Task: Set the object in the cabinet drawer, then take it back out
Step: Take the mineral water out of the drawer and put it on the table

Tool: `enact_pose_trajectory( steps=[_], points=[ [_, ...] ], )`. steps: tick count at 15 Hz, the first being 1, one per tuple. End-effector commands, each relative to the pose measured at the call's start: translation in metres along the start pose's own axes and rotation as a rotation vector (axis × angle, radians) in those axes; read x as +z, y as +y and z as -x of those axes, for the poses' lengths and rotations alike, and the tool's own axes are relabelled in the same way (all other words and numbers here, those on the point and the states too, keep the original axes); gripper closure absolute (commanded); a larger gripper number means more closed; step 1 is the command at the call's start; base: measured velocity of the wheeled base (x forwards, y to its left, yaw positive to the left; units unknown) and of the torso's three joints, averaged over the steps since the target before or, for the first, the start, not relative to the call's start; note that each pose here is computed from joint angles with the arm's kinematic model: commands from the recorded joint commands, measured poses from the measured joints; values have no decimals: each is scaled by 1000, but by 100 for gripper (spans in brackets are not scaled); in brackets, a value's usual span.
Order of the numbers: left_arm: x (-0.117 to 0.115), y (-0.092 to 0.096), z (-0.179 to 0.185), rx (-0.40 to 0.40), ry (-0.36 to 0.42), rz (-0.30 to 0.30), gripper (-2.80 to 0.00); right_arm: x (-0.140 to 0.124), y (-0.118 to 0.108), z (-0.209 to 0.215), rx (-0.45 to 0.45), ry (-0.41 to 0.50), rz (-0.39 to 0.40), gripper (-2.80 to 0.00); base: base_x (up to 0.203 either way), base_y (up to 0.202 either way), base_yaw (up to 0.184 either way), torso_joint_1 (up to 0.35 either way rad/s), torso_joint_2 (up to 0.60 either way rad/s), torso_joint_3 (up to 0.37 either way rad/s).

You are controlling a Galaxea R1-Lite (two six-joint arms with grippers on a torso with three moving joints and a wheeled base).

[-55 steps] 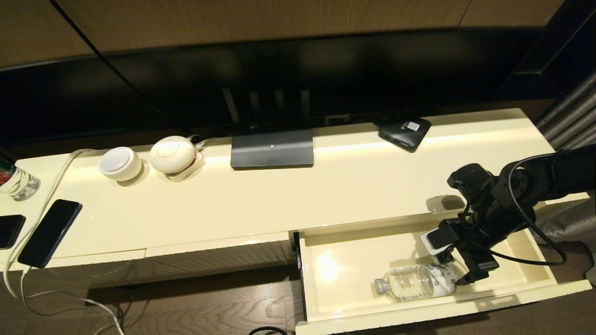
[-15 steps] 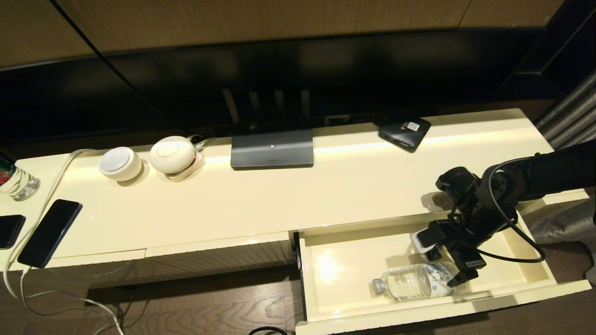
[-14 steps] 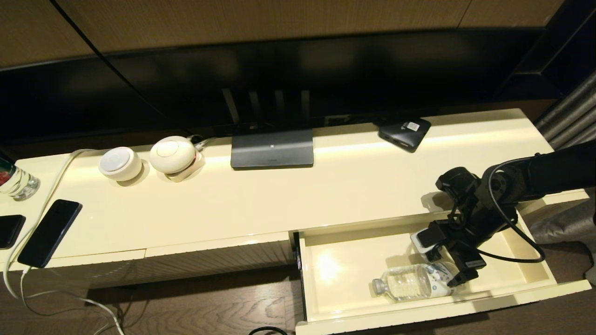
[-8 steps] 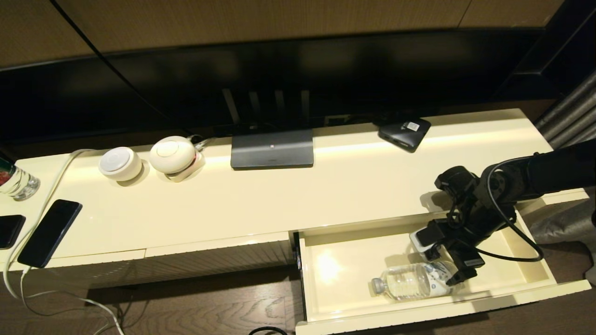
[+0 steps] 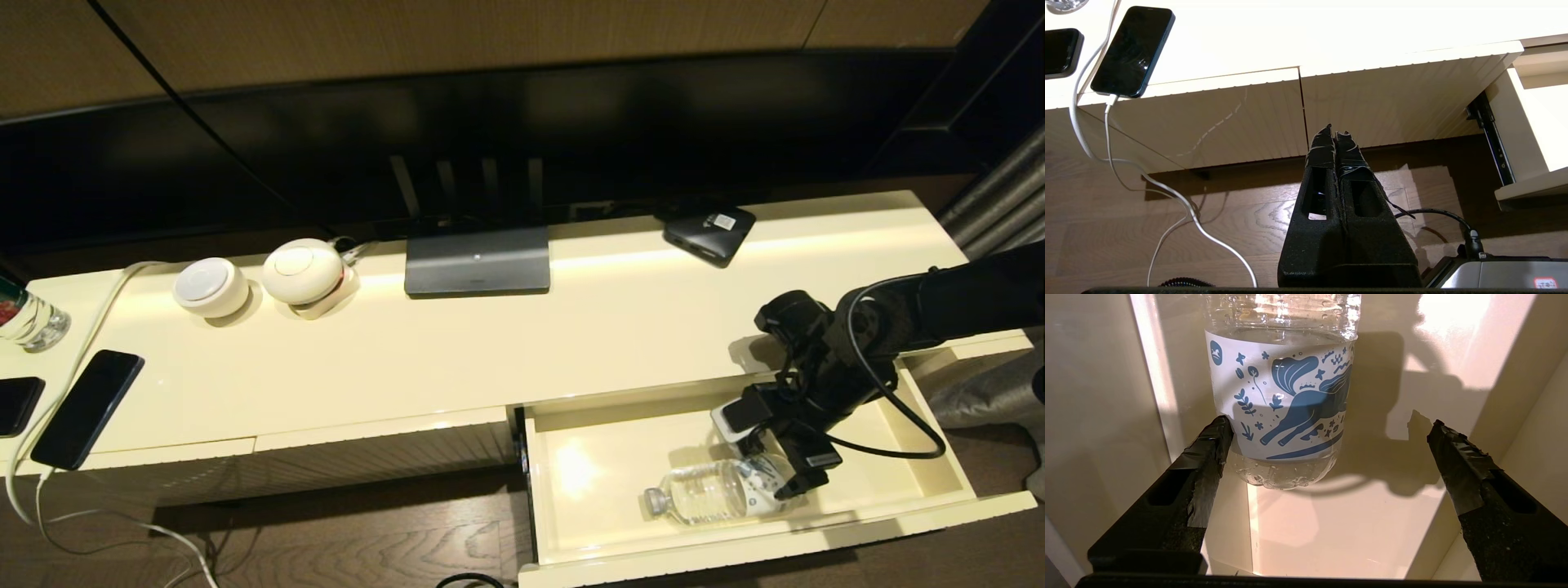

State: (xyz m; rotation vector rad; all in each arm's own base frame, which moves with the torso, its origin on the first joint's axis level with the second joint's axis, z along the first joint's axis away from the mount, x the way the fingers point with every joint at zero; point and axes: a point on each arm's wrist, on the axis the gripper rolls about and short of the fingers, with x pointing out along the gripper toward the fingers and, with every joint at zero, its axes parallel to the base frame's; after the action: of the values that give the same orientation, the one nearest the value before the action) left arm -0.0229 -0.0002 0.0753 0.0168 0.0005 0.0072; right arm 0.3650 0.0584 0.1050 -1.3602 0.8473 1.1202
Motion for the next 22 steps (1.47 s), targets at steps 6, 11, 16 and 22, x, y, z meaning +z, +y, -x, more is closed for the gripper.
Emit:
enact_pose_trajectory(
  steps=[6,11,16,22],
  points=[
    [-1,0,0,0,4,0,0,1,0,1,3,-3,12,-280,0,0,0,0,0,0],
    [-1,0,0,0,4,0,0,4,1,1,3,-4,18,-280,0,0,0,0,0,0],
    [-1,0,0,0,4,0,0,5,3,6,-3,-4,20,-280,0,0,0,0,0,0],
    [-1,0,0,0,4,0,0,5,3,7,-3,-1,19,-280,0,0,0,0,0,0]
  ],
)
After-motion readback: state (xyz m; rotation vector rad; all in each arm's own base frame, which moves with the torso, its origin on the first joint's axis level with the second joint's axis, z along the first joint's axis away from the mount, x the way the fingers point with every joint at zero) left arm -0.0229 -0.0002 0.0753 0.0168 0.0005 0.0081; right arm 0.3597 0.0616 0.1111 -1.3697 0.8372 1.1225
